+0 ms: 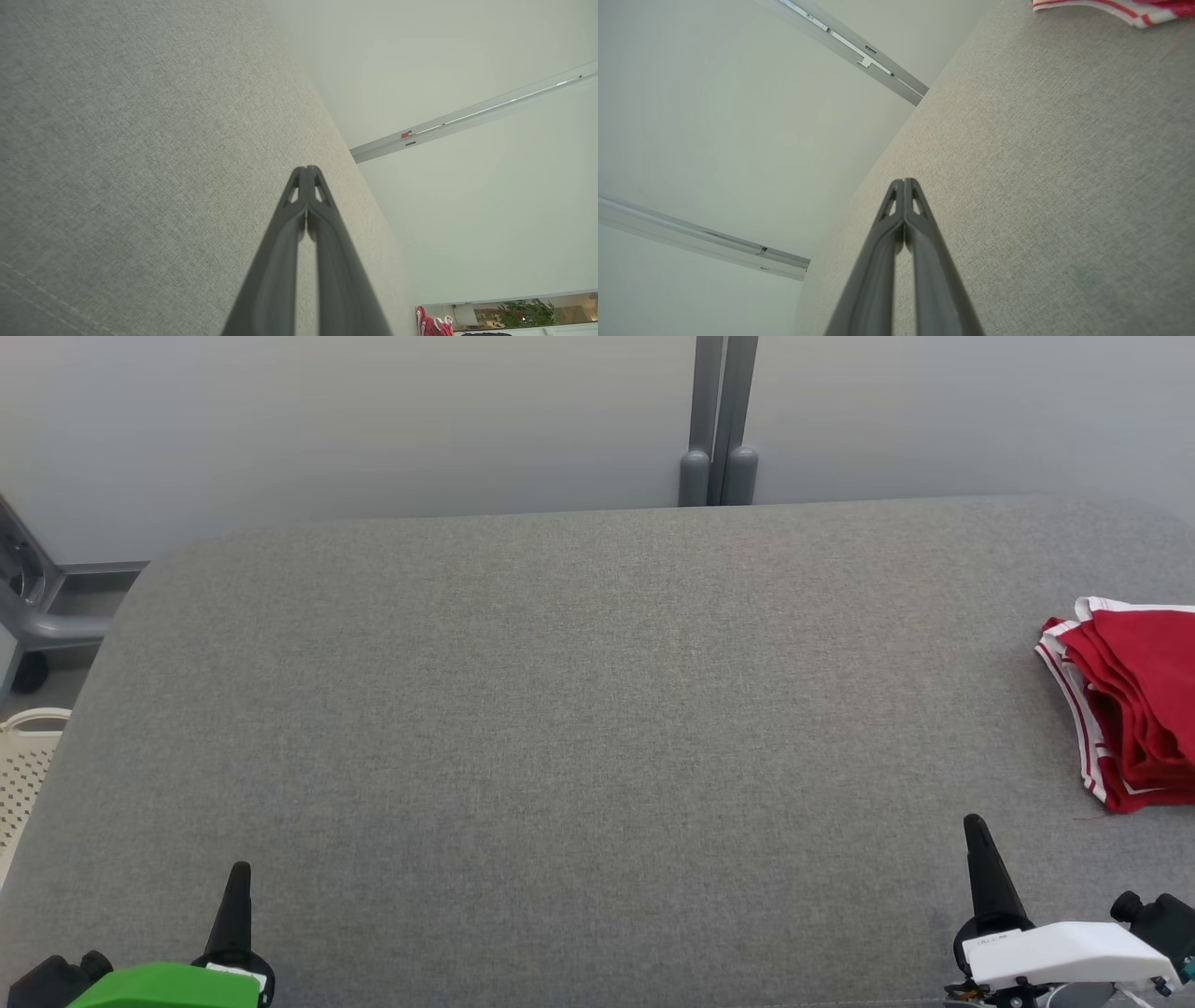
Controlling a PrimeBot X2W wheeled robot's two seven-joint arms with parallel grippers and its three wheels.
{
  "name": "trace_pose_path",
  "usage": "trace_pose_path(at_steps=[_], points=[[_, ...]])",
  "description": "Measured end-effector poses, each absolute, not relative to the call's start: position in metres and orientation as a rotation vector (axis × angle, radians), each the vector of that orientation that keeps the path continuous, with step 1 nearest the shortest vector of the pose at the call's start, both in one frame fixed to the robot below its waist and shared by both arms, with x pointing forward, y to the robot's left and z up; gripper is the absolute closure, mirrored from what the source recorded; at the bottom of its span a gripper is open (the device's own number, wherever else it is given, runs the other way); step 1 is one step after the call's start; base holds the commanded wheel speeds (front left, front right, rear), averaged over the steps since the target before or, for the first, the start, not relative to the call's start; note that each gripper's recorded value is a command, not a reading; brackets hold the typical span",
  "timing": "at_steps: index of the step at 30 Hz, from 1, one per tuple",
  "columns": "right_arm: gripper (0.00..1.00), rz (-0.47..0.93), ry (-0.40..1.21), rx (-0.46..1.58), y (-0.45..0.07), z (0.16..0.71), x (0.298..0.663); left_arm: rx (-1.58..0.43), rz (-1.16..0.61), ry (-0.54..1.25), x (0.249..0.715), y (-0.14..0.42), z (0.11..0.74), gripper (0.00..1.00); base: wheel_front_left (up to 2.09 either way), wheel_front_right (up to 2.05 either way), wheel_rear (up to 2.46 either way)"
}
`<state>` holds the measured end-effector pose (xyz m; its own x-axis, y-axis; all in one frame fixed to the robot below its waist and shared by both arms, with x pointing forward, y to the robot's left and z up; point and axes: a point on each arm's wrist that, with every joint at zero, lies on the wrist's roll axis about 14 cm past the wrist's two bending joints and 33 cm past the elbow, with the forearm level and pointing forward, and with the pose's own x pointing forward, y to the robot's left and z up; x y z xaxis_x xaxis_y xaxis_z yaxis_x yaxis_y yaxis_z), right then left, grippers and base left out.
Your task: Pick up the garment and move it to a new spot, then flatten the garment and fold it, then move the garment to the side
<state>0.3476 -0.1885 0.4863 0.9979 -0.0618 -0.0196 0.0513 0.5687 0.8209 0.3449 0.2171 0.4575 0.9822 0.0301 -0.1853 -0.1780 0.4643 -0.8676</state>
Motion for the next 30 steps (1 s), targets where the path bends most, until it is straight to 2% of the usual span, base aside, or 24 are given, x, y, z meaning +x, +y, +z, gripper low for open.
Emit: trace_pose_path(at_steps=[30], points=[[1.0, -0.064, -0.04, 1.294, -0.186, 0.497, 0.347, -1.35, 0.054, 0.111, 0.358, 0.216, 0.479, 1.0, 0.0, 0.0, 0.0]])
